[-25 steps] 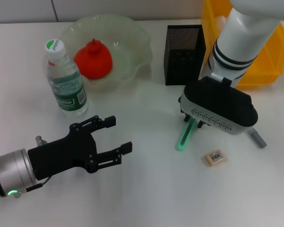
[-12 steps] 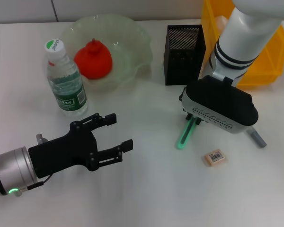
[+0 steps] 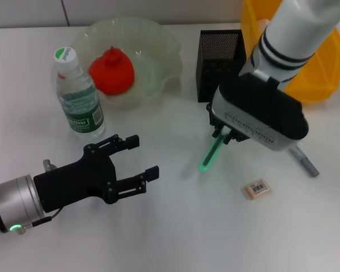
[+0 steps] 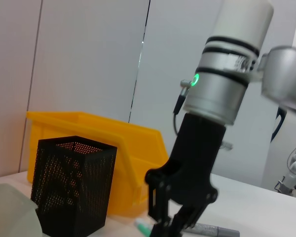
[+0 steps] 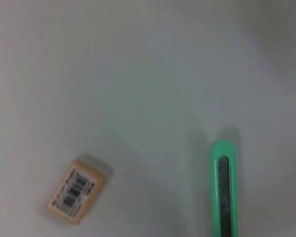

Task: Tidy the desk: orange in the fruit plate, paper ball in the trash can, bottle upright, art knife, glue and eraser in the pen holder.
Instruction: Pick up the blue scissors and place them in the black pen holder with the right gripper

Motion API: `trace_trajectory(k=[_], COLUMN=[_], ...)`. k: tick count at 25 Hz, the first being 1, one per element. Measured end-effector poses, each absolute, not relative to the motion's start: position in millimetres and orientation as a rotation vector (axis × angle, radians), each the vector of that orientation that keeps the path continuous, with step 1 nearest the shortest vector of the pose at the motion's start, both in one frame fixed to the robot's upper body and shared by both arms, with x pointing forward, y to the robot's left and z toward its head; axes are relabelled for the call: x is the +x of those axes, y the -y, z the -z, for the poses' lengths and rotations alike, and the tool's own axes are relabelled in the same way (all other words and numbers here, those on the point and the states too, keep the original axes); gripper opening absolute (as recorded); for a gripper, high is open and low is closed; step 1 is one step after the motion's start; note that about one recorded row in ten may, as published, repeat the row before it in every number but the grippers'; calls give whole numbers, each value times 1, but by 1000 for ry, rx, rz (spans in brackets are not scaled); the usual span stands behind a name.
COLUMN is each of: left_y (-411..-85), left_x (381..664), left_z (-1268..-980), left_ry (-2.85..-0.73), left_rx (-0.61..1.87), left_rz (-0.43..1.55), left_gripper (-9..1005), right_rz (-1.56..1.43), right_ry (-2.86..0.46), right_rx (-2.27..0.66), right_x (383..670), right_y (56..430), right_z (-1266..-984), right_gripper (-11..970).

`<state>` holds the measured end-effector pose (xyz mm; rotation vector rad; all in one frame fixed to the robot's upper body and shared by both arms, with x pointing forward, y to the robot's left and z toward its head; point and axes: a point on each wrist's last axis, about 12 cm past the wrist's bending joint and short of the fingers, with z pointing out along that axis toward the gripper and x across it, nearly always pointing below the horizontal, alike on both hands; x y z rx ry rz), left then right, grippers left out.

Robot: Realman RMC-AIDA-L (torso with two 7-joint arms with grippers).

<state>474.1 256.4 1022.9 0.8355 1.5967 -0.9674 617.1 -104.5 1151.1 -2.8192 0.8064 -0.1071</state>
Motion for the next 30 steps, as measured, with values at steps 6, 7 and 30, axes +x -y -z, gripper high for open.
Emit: trace_trajectory(k=[6,7,30], left_y=[-259,-260,-283], left_x=[474,475,465], left_z=[-1024,-1025,-1037], left_ry=[-1590,-1587,-1529], left_rx=[836,836,878], left_rz=[957,957,953], left_gripper=[812,812,809], right_rz=[53,42,-439], right_ry=[-952,-984,-1575], right_rx=[-2710,-2689,-1649], right_x=[611,610,591], right_y=[112,114,194], right_z=[-1175,-1178,-1181], right_gripper=[162,162,161])
